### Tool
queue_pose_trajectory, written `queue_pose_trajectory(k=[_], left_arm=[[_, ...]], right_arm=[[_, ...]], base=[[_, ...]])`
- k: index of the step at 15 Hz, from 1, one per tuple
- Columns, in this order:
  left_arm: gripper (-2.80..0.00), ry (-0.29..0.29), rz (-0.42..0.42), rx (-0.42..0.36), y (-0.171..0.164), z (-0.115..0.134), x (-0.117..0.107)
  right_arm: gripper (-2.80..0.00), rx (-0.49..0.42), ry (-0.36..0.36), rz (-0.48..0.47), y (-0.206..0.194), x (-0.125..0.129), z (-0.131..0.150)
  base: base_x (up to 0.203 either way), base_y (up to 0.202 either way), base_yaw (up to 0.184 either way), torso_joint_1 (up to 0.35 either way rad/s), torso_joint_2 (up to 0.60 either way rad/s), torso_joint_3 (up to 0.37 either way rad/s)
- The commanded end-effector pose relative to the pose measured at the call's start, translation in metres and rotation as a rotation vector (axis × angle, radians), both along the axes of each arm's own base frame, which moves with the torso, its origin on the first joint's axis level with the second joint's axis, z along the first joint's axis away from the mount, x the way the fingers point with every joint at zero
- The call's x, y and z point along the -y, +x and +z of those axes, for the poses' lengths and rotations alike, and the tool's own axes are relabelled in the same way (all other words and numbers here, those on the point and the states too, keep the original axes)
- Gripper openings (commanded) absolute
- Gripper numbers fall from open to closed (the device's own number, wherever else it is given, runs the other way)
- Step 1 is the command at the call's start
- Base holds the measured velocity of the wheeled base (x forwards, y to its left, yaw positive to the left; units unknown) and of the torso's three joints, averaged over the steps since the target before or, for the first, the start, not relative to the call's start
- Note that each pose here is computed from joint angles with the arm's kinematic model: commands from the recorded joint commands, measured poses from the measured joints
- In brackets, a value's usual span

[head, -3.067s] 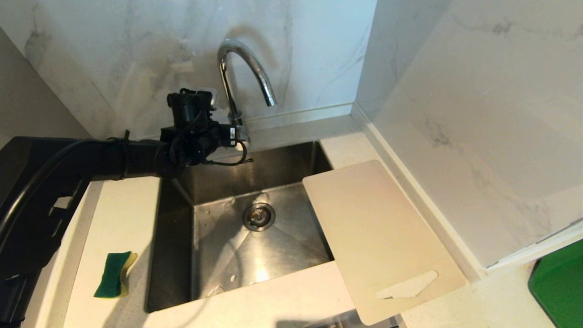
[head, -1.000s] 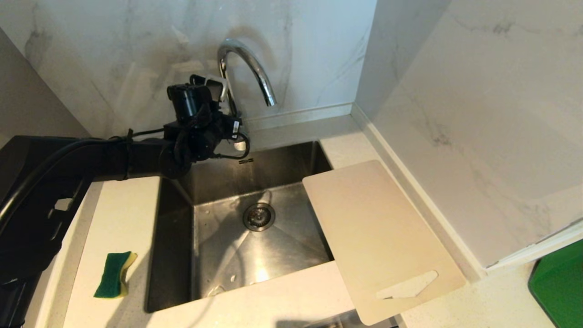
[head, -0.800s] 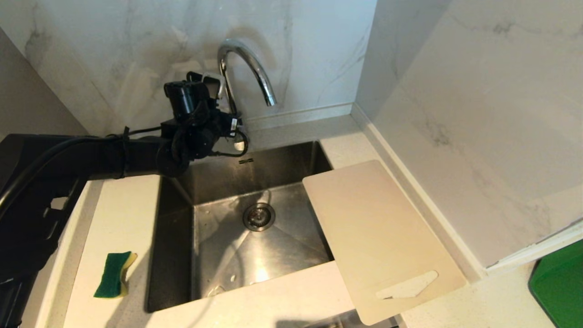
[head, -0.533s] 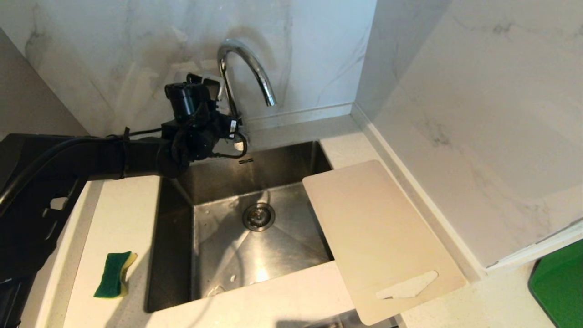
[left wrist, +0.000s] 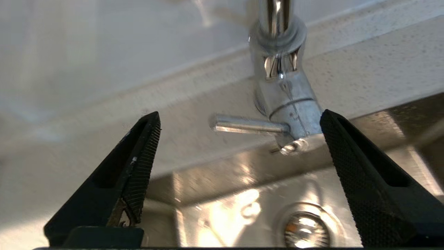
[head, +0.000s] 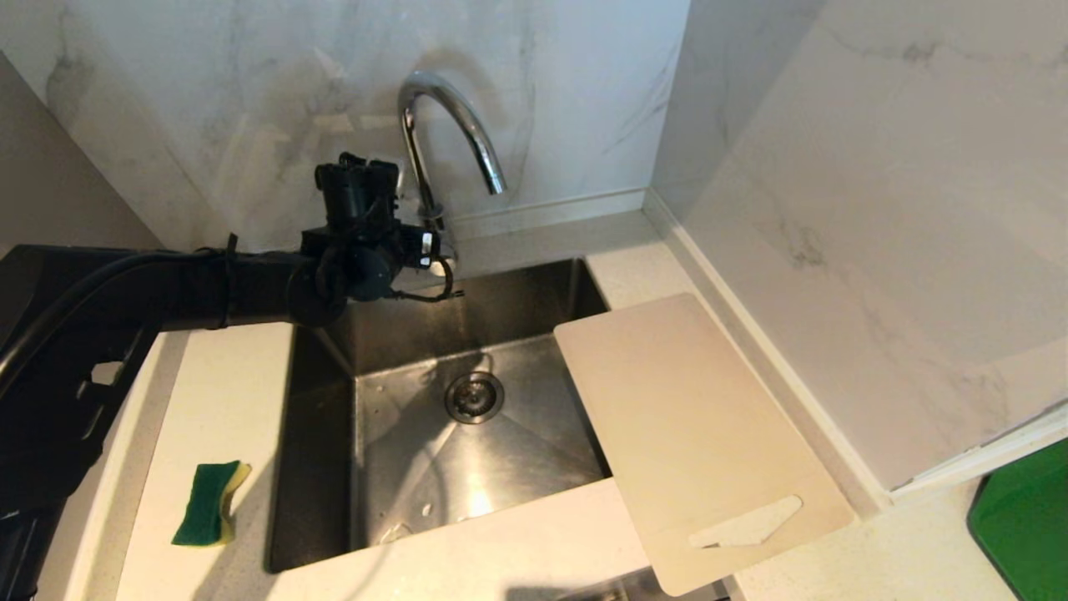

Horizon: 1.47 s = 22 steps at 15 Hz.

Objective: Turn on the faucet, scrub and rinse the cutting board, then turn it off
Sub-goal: Turn on the tap

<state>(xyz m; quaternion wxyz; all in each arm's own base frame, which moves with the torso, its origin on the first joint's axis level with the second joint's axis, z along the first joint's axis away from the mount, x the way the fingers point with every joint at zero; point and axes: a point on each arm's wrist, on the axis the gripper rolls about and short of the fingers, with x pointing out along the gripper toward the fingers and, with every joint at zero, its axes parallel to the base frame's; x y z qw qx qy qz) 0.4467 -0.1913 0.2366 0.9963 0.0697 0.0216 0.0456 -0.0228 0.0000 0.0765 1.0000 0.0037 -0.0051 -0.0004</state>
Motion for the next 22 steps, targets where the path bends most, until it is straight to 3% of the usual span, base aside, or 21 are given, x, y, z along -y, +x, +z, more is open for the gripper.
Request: queue_pose_trajectory(k=[1,4,7,14,22], left_arm=[[0.00,-0.065,0.004,0.001,0.000,0.000,-0.001],[0.00,-0.159,0.017,0.005,0.002,-0.002,-0.002],[0.00,-0.211,0.056,0.004,0.006,-0.010,-0.003],[0.00,-0.261,0.148,0.063,0.010,-0.017,0.001],[0.00,-0.285,0.187,0.131,0.016,-0.023,0.004]], right_arm=[[-2.80,0.000,0.000,-0.001,0.000,0.000,0.000],[-2.80,-0.001,0.000,-0.001,0.000,0.000,0.000],[-2.80,0.000,0.000,-0.001,0.000,0.000,0.000],[-2.80,0.000,0.000,-0.001,0.000,0.000,0.000],[-2.80,0.000,0.000,-0.001,0.000,0.000,0.000]], base=[[0.000,0.000,0.000,0.000,0.00,0.000],[0.000,0.000,0.000,0.000,0.00,0.000],[0.000,0.000,0.000,0.000,0.00,0.000],[0.000,0.000,0.000,0.000,0.00,0.000],[0.000,0.000,0.000,0.000,0.00,0.000]])
